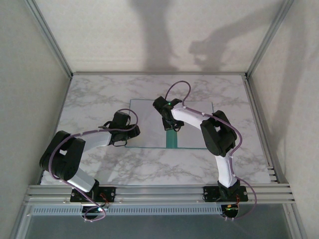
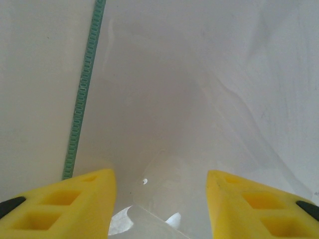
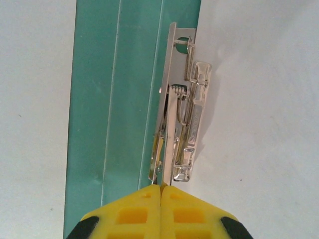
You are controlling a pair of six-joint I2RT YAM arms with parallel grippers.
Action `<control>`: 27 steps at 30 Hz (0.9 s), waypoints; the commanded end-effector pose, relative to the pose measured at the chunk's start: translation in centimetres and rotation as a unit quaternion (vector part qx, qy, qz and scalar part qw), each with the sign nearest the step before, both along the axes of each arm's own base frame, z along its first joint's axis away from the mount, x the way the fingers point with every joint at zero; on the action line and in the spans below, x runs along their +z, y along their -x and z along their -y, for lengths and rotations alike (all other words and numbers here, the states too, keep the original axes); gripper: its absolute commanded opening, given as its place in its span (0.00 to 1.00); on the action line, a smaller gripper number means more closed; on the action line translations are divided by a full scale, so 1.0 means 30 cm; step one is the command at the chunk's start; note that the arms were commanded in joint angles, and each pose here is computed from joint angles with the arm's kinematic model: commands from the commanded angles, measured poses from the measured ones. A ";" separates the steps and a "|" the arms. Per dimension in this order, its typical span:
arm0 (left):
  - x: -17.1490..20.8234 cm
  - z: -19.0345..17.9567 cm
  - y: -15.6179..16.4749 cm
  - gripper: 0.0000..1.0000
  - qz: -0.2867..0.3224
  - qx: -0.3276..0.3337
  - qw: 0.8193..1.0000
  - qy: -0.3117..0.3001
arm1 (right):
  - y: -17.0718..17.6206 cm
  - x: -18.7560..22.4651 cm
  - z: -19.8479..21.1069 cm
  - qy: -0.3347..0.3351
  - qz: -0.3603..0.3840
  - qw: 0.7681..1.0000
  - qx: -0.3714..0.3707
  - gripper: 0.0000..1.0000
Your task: Put the files into the folder
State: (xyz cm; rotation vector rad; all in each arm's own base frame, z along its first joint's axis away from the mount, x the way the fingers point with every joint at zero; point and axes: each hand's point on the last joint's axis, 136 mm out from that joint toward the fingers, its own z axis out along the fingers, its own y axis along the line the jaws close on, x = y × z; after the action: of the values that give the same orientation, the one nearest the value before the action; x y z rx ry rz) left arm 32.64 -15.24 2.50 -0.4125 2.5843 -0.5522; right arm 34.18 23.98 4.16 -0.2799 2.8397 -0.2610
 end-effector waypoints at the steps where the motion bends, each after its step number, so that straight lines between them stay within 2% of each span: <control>1: -0.059 -0.017 0.037 0.51 -0.031 -0.004 0.999 -0.010 | 0.045 -0.047 0.046 0.041 -0.040 0.998 0.011 0.00; 8: -0.066 -0.018 0.039 0.51 -0.034 -0.004 0.999 -0.012 | 0.054 -0.079 0.082 0.069 -0.041 0.997 0.016 0.00; 27: -0.071 -0.013 0.035 0.49 -0.037 -0.005 0.999 -0.011 | 0.094 -0.222 0.102 0.073 -0.063 0.995 0.008 0.00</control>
State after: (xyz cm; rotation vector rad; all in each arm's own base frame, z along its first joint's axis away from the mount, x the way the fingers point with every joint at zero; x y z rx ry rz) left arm 32.97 -15.38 2.40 -0.4108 2.5787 -0.5601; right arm 33.99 23.38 2.40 -0.3248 2.8207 -0.3210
